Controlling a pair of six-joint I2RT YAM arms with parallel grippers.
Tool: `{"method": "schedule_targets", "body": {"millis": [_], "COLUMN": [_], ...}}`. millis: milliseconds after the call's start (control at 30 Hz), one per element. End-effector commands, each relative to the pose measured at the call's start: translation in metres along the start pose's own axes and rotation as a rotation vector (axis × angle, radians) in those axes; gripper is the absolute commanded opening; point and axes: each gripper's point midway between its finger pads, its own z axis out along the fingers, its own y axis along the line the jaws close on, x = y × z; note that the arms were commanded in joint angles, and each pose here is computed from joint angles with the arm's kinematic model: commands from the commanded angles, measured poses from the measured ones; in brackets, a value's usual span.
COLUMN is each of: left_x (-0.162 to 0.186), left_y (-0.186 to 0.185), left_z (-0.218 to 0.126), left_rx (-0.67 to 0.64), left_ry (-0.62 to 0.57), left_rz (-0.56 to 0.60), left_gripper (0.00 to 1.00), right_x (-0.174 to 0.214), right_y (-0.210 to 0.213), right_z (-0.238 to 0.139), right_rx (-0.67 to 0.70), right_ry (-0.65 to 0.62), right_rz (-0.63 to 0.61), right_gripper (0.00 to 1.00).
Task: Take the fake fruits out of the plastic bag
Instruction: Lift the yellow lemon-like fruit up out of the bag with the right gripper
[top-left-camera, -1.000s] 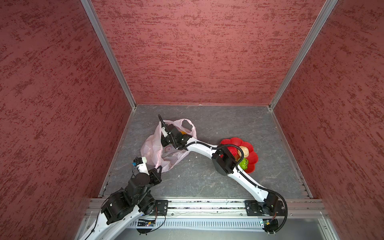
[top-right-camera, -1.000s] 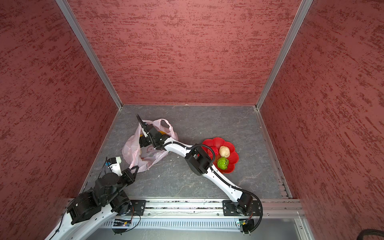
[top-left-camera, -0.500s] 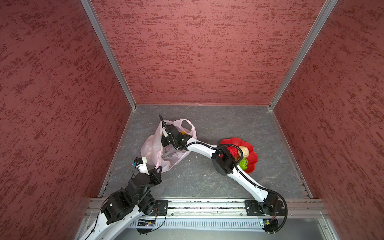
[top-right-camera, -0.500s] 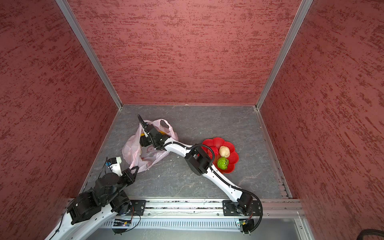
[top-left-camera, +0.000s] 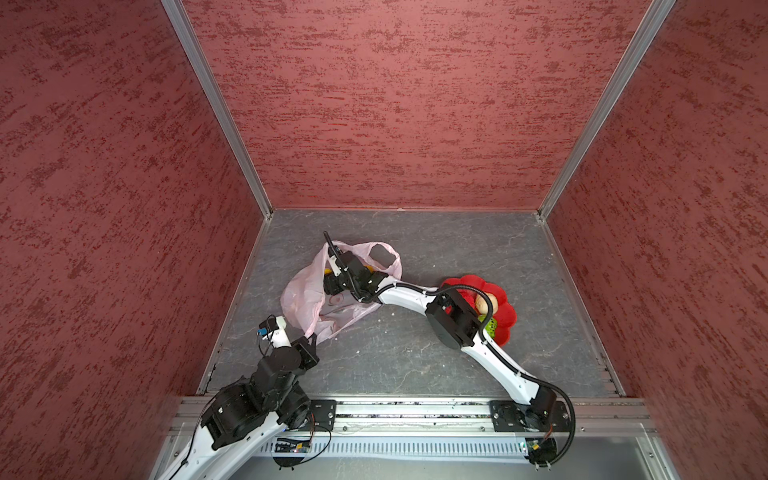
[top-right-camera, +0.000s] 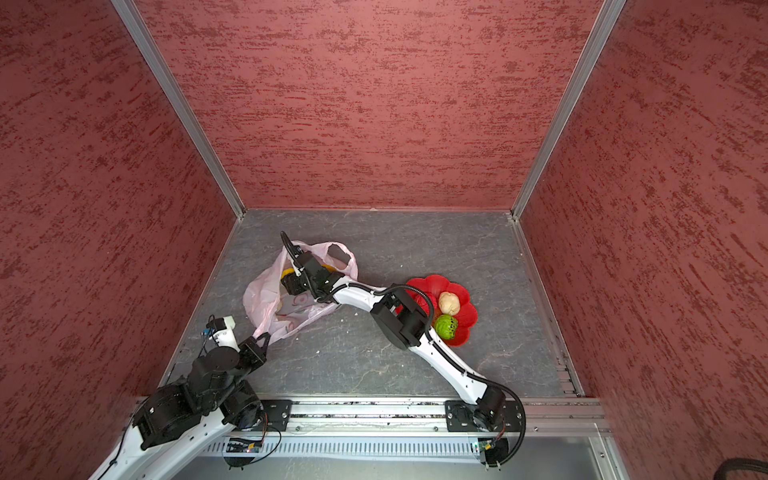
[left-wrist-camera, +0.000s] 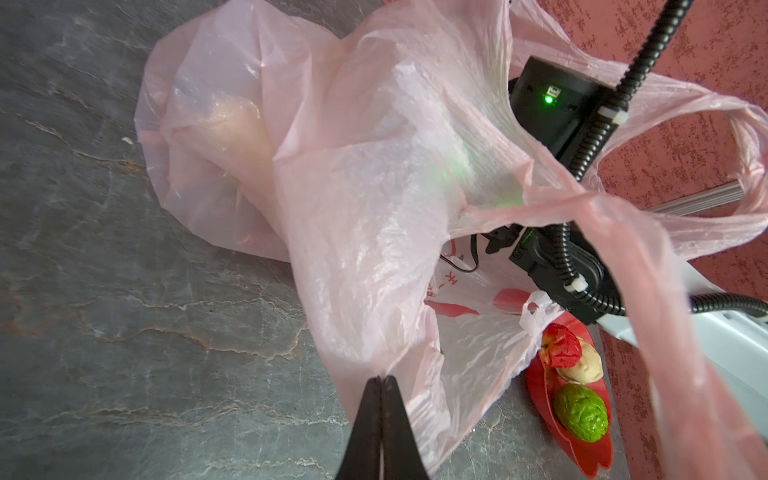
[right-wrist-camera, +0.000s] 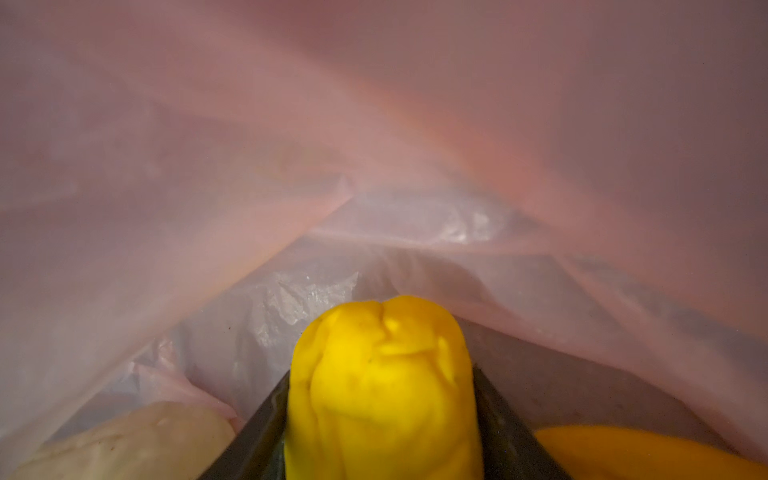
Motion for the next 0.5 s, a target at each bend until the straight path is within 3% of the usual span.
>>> {"method": "schedule_targets", "body": {"millis": [0,200,467], "left_x": [-0.009,-0.009,-0.009], "left_y": [0.007,0.007,-0.001], "left_z": [-0.006,-0.004,0.005], "left_rx": [-0.028,-0.027,0.001], "left_ry": [-0.038,-0.048,-0.067], "left_rz": [-0.027,-0.035,-0.048], "left_gripper": [0.00,0.00,0.00], "right_x": [-0.024,-0.029,-0.043], "right_y": [-0.001,0.007,0.035], "right_z": [-0.015,-0.027,-0.070], "right_rx": [0.024,-0.001,-0.030], "right_ry": [-0.055,-0.054,-0.056], "right_rz": [-0.020,-0.022,-0.044], "right_gripper": [0.40,0.38,0.38]}}
